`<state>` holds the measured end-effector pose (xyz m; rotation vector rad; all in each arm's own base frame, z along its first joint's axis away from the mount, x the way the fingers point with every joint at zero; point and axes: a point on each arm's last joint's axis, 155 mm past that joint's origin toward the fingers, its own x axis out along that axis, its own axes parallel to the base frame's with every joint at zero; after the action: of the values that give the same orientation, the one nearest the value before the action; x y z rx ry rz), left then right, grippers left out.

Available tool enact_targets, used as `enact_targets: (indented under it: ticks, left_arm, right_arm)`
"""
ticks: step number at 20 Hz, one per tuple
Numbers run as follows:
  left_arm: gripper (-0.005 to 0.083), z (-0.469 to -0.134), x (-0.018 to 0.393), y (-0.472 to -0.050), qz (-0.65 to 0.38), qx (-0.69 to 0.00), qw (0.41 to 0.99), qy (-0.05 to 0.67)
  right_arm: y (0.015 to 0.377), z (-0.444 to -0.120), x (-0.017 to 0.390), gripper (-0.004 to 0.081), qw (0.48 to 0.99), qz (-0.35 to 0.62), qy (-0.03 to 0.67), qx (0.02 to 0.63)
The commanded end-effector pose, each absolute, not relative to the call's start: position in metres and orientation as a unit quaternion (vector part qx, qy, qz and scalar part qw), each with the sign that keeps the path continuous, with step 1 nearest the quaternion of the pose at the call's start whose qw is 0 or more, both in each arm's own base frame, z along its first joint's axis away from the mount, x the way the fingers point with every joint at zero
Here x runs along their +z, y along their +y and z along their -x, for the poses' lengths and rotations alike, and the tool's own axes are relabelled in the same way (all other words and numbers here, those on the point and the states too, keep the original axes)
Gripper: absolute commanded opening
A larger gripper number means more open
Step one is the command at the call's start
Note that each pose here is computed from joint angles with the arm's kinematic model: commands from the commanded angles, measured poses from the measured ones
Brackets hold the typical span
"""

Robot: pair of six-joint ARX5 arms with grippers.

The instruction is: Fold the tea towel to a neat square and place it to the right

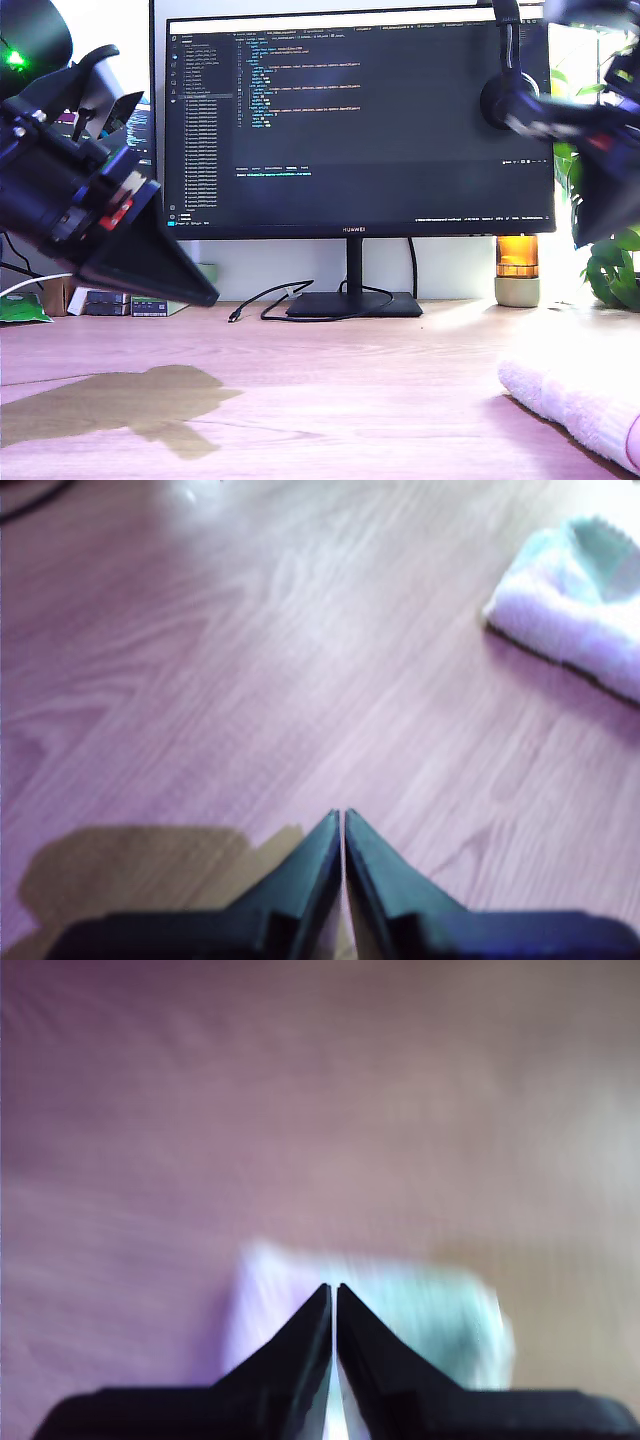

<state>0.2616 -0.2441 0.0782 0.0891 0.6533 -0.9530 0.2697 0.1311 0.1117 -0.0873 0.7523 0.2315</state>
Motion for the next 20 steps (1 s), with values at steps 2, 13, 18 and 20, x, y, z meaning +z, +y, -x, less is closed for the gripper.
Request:
enact_targets:
  ticks: [2, 13, 18, 20]
  left_arm:
    - [-0.0021, -0.27, 0.084, -0.238, -0.034, -0.44, 0.847, 0.295]
    - [-0.0021, -0.325, 0.109, -0.158, 0.018, -0.344, 0.904, 0.254]
    - [-0.0021, -0.324, 0.131, -0.12, 0.023, -0.274, 0.94, 0.201]
    - [-0.0021, -0.318, 0.131, -0.11, 0.04, -0.251, 0.949, 0.185]
  right_arm:
    - [0.118, -0.29, 0.121, -0.0013, 0.934, 0.067, 0.333, 0.109]
    - [0.021, -0.34, 0.149, -0.0013, 0.961, 0.012, 0.265, 0.077]
    - [0.022, -0.342, 0.147, -0.0013, 0.968, 0.016, 0.231, 0.094]
    - [0.022, -0.343, 0.146, -0.0013, 0.974, 0.006, 0.209, 0.091]
